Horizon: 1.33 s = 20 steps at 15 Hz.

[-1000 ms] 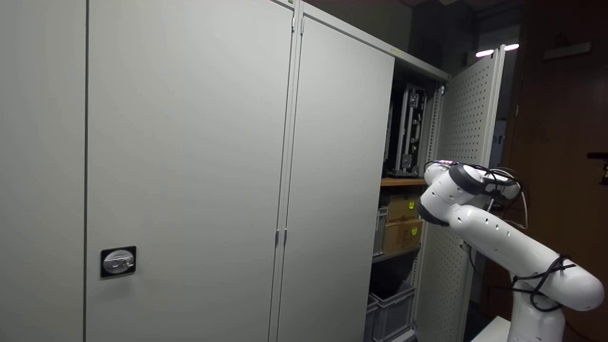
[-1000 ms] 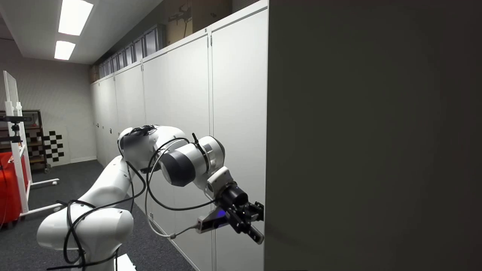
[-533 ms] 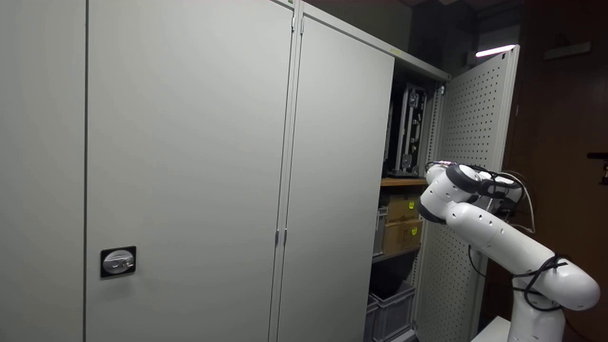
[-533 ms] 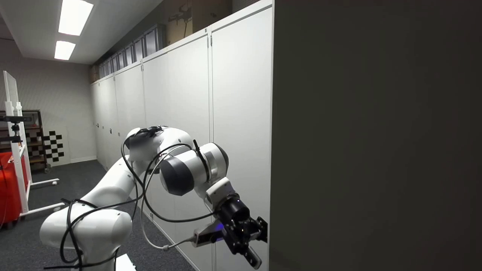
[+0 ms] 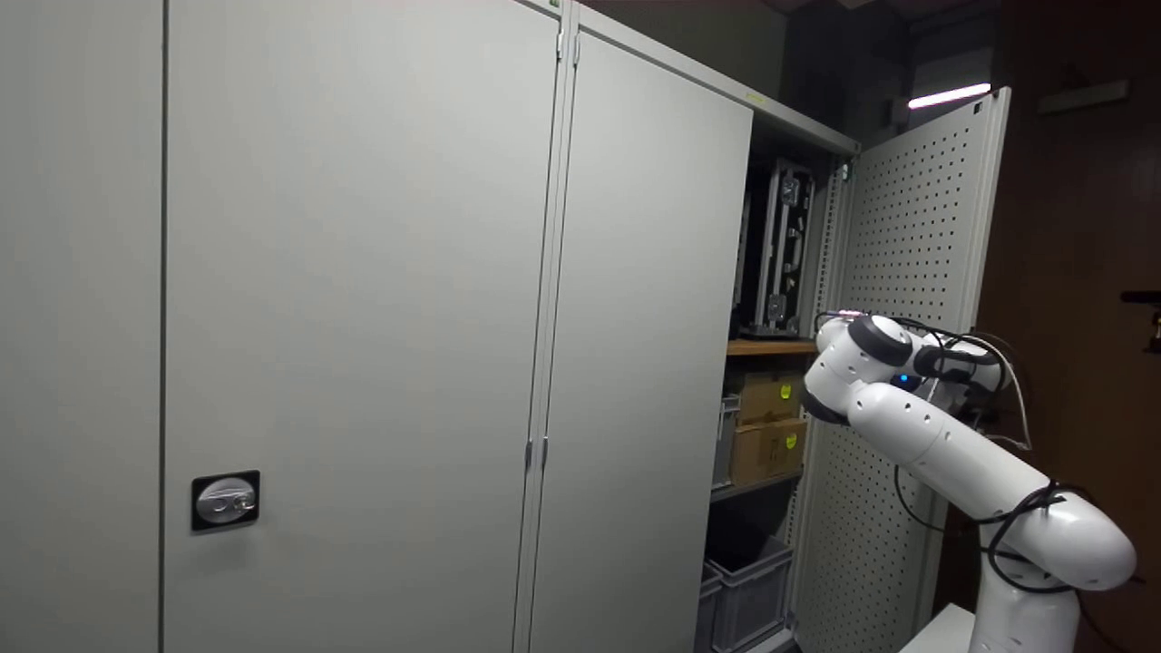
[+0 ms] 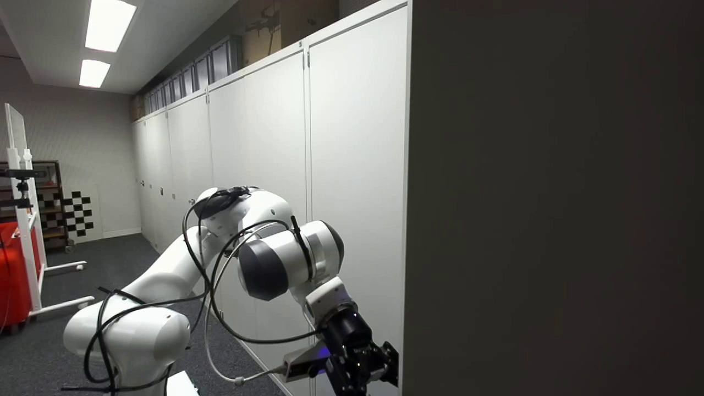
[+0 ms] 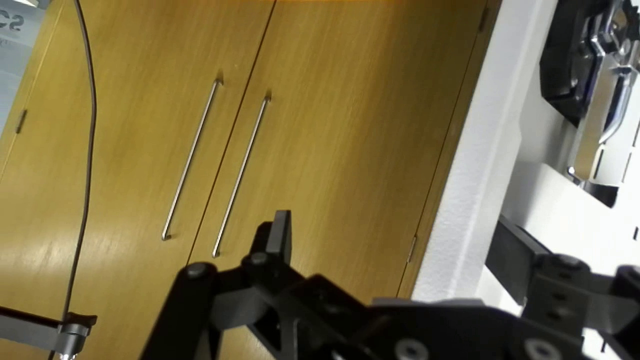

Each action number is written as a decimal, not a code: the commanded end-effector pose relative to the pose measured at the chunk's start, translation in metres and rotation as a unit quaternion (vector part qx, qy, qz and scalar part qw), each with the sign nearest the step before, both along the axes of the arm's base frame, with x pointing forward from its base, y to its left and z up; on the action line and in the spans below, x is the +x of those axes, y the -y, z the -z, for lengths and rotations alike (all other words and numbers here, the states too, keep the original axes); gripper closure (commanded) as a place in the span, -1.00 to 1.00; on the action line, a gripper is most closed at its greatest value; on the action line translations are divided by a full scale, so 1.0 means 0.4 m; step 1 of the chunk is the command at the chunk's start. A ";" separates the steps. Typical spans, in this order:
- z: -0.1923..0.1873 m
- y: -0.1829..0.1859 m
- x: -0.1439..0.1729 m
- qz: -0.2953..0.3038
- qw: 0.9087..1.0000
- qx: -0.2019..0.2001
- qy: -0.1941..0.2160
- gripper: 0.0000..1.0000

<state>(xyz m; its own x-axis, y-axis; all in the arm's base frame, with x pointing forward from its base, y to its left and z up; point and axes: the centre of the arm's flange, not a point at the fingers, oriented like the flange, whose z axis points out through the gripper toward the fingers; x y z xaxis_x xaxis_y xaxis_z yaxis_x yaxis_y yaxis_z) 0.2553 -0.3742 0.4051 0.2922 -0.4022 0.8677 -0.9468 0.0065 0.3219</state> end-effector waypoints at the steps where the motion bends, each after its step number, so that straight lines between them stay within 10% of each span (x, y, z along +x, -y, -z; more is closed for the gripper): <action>1: -0.061 0.033 0.073 0.019 1.000 0.007 -0.001 -1.00; 20: -0.051 0.185 0.044 0.055 0.998 -0.011 0.001 -1.00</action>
<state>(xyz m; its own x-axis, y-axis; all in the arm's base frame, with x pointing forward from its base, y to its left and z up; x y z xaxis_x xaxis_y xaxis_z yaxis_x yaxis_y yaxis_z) 0.2332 -0.4308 0.3954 0.2675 -0.4274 0.8636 -0.9387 0.0866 0.3336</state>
